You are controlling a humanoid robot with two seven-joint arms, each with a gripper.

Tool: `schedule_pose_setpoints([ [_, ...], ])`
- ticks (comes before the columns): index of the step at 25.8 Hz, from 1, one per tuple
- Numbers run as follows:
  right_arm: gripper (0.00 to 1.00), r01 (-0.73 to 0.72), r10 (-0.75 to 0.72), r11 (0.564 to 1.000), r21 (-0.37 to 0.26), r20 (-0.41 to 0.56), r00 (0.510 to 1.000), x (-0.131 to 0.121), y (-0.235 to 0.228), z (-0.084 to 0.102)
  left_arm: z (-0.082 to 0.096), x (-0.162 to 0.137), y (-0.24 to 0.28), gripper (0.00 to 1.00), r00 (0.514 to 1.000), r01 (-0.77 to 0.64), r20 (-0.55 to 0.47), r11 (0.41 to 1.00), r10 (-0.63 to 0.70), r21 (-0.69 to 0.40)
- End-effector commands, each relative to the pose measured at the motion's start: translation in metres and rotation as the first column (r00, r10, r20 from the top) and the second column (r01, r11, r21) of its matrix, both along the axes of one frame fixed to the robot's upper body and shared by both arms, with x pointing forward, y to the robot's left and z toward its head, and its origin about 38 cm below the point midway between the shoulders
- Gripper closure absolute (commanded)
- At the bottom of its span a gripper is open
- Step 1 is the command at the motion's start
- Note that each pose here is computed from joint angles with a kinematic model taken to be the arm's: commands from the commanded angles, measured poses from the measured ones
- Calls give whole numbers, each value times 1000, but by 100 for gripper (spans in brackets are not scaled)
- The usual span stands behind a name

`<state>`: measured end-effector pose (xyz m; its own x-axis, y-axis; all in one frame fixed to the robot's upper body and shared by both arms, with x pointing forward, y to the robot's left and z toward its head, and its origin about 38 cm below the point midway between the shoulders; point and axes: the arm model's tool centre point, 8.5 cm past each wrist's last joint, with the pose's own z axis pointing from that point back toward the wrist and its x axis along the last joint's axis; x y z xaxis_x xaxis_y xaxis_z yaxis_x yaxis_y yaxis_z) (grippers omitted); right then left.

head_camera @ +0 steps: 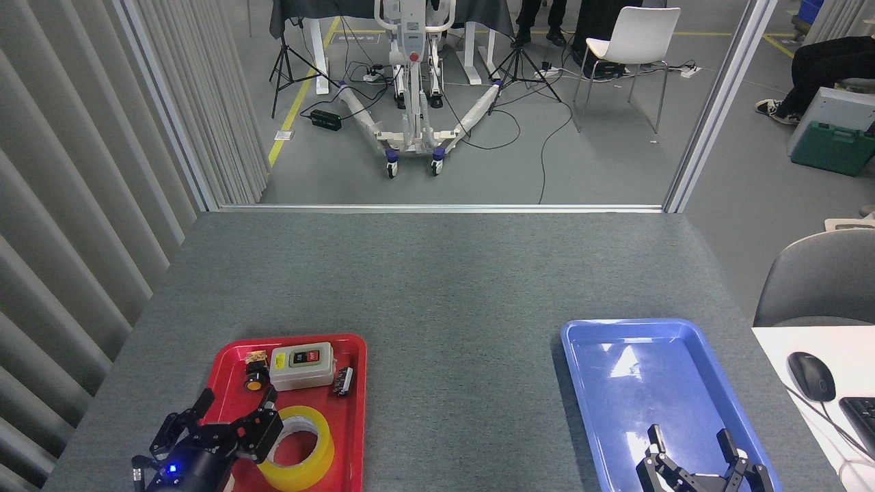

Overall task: Place and move tape with both arms
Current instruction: 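Move the left gripper toward the yellow tape roll in the red tray, then insert the left gripper into the tape roll's hole and grasp it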

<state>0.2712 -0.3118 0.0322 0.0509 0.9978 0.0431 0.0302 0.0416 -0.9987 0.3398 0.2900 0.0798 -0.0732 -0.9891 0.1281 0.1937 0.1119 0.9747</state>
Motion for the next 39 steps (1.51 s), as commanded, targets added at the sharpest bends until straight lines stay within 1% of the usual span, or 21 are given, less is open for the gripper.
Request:
schedule_pose_setpoints([
  [1, 0, 3, -3, 1000, 0, -1, 1000, 0, 0, 0, 17, 19, 3, 0, 996, 62, -64, 998, -64, -24],
  [3, 0, 5, -5, 1000, 1, -18, 1000, -1, 0, -2, 21, 27, 6, 0, 986, 81, -145, 997, -80, 1],
  [5, 0, 4, -3, 1000, 2, -59, 998, 0, 1, -5, 26, 39, 13, 0, 967, 98, -241, 995, -86, 35],
  [7, 0, 3, -2, 1000, 3, -73, 997, 0, 2, -6, 23, 44, 31, 0, 933, 114, -352, 988, -72, 102],
  [8, 0, 3, -3, 1000, 3, -74, 997, 0, 2, -6, 18, 45, 32, 0, 914, 149, -398, 979, -83, 138],
  [9, 0, 0, 1, 1000, 2, -75, 997, 0, 3, -7, 16, 48, 27, 0, 900, 191, -422, 968, -108, 161],
  [13, 0, -6, 6, 1000, -4, -73, 997, 0, 2, -5, 12, 64, 25, 0, 854, 273, -494, 948, -160, 166],
  [17, 0, -8, 8, 1000, -5, -73, 997, 0, 2, -5, 23, 72, 12, 0, 832, 369, -509, 906, -222, 207],
  [19, 0, -9, 9, 1000, -5, -67, 998, 2, 2, -3, 22, 70, 12, 0, 802, 414, -540, 889, -256, 194],
  [20, 0, -9, 9, 1000, -5, -67, 998, 2, 2, -3, 22, 68, 13, 0, 786, 429, -554, 887, -274, 169],
  [22, 0, -12, 11, 1000, -6, -65, 998, 2, 2, -2, 25, 67, 17, 0, 762, 436, -568, 895, -311, 95],
  [24, 0, -11, 10, 1000, -6, -66, 998, 1, 3, -2, 20, 67, 25, 0, 743, 420, -591, 906, -315, 45],
  [28, 0, -17, 17, 1000, -4, -69, 997, 1, 7, -4, 12, 66, 23, 0, 717, 427, -626, 903, -307, 45],
  [31, 0, -37, 35, 999, -16, -73, 997, 1, 11, -5, 9, 65, 24, 1, 698, 429, -650, 902, -302, 42],
  [33, 0, -38, 37, 999, -17, -72, 997, 1, 11, -5, -4, 62, 26, 1, 659, 435, -695, 900, -287, 41],
  [34, 0, -42, 40, 999, -17, -71, 997, 1, 12, -4, -6, 63, 24, 1, 642, 447, -713, 893, -282, 48],
  [36, 0, -54, 53, 998, -15, -70, 996, 1, 13, -4, -3, 67, 19, 1, 611, 473, -741, 879, -280, 58],
  [37, 0, -67, 66, 998, -12, -71, 995, 1, 15, -5, -2, 68, 18, 1, 588, 478, -761, 876, -272, 57],
  [39, 0, -77, 75, 997, -12, -74, 994, 1, 15, -5, -8, 69, 21, 1, 525, 475, -816, 879, -242, 45],
])
